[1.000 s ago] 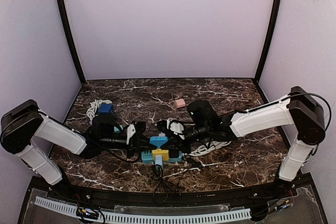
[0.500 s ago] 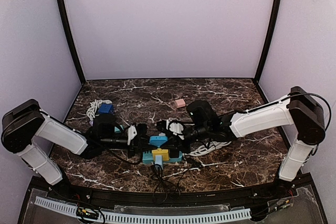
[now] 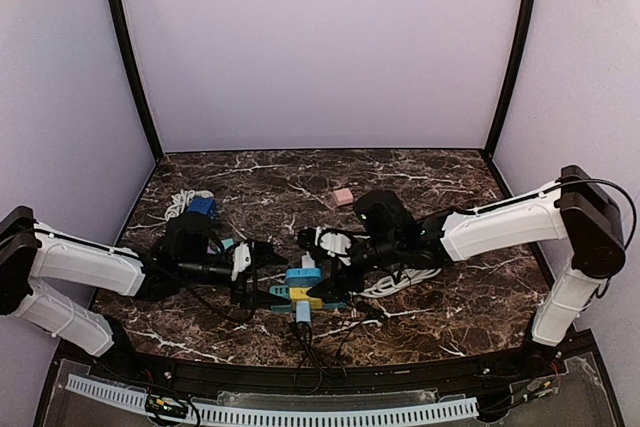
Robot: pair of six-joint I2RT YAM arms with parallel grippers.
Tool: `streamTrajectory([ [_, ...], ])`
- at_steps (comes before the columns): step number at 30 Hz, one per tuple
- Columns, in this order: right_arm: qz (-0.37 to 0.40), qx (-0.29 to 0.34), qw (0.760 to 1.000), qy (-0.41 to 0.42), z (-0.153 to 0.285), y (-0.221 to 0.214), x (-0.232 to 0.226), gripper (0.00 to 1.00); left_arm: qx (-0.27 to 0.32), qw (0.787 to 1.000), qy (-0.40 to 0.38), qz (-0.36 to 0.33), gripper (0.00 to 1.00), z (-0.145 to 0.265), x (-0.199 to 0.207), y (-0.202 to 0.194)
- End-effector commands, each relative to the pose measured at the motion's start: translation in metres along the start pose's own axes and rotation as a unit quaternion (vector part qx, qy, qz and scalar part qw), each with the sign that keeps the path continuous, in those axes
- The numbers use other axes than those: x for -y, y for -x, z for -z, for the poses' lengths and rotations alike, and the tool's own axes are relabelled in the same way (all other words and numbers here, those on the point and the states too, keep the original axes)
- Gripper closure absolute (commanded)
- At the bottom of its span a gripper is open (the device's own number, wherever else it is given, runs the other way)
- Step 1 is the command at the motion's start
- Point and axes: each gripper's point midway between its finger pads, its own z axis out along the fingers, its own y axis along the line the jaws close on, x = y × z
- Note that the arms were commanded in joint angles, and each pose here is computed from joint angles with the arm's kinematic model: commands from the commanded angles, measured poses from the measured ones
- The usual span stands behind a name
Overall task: Insert the plug
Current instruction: Insert the plug into the socket, then move the socket to the center of the board.
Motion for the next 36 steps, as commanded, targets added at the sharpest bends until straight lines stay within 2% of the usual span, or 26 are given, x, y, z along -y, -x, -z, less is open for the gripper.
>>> streamTrajectory([
  [1,0.014,-0.018,1.0,0.0,0.012,-0.008,-0.009,0.12,-0.022,1.0,0.003,-0.002,0.27,0.013,0.002,0.001],
  [4,0.035,-0.017,0.999,0.013,0.013,-0.011,-0.014,0.12,-0.04,0.999,0.018,0.003,0.26,0.02,-0.002,-0.002],
  [9,0.039,-0.02,0.998,0.038,0.005,-0.015,-0.011,0.22,-0.062,0.996,0.063,0.024,0.26,0.037,-0.014,-0.005],
  [13,0.047,-0.029,0.998,0.033,-0.004,-0.019,-0.003,0.24,-0.076,0.992,0.088,0.049,0.26,0.048,-0.013,-0.013],
  [30,0.039,0.008,0.998,0.046,-0.021,-0.013,0.0,0.35,-0.072,0.99,0.109,0.054,0.26,0.057,-0.009,-0.023],
  [36,0.033,0.012,0.998,0.053,-0.021,-0.012,0.002,0.5,-0.072,0.99,0.113,0.054,0.26,0.058,-0.01,-0.024],
])
